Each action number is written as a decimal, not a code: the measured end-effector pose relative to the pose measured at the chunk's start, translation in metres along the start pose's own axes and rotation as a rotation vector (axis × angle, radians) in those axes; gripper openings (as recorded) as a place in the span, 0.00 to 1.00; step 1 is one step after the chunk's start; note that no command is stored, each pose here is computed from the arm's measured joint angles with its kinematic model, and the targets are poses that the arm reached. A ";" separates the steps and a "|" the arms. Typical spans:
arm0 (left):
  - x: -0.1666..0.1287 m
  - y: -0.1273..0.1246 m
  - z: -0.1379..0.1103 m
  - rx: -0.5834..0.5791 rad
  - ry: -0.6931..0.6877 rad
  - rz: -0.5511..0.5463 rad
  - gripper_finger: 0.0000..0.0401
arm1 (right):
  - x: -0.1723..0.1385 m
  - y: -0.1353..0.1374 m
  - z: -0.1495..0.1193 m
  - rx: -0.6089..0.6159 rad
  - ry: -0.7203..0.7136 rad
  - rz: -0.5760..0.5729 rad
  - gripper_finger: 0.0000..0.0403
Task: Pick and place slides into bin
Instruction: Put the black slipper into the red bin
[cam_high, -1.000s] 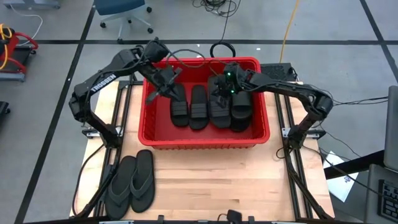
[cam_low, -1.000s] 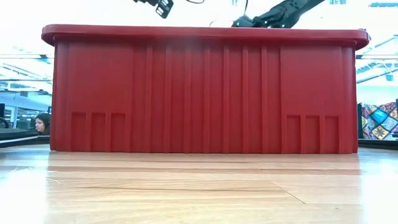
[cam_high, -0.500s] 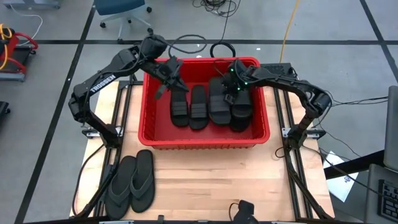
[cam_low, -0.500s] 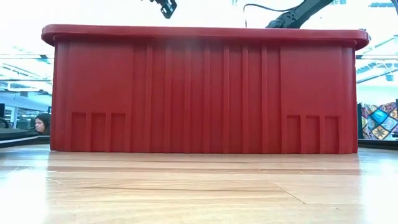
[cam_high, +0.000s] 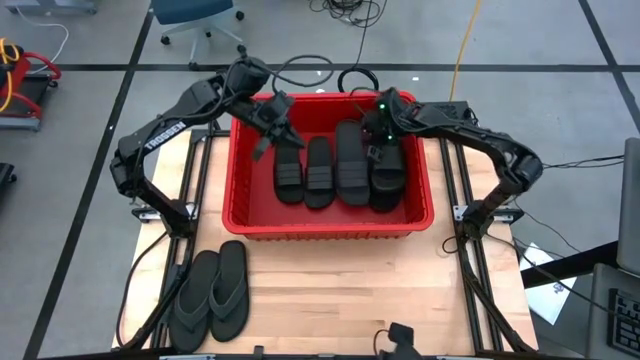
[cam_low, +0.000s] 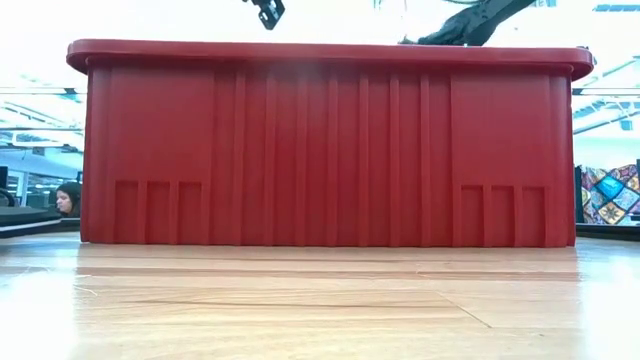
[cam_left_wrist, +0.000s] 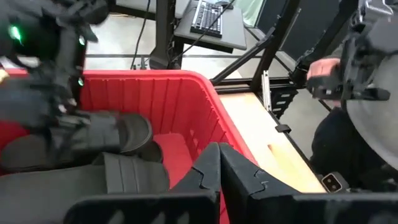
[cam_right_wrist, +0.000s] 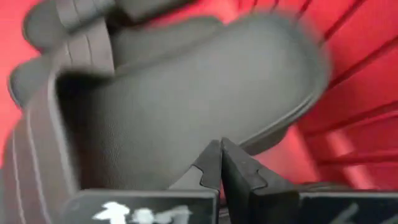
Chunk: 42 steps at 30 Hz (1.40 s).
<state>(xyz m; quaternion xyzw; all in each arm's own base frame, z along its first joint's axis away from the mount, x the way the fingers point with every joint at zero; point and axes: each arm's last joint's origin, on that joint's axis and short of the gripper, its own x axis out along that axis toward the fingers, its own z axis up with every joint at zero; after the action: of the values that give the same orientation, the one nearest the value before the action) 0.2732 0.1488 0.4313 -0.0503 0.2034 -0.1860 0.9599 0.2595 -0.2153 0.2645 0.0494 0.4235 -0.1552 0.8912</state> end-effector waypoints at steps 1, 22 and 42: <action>0.001 -0.001 0.000 -0.002 0.000 -0.004 0.01 | -0.008 0.001 0.002 -0.007 -0.024 -0.009 0.00; -0.026 -0.135 0.028 0.150 -0.030 0.114 0.00 | -0.146 0.073 0.021 -0.261 -0.561 0.469 0.00; 0.014 -0.260 -0.150 -0.401 0.536 -0.188 0.01 | -0.094 0.188 0.068 -0.086 -0.637 0.645 0.27</action>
<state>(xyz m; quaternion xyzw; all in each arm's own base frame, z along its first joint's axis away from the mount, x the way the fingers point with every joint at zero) 0.1361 -0.1008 0.3340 -0.2057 0.4752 -0.2368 0.8221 0.3140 -0.0297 0.3721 0.0912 0.0974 0.1405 0.9810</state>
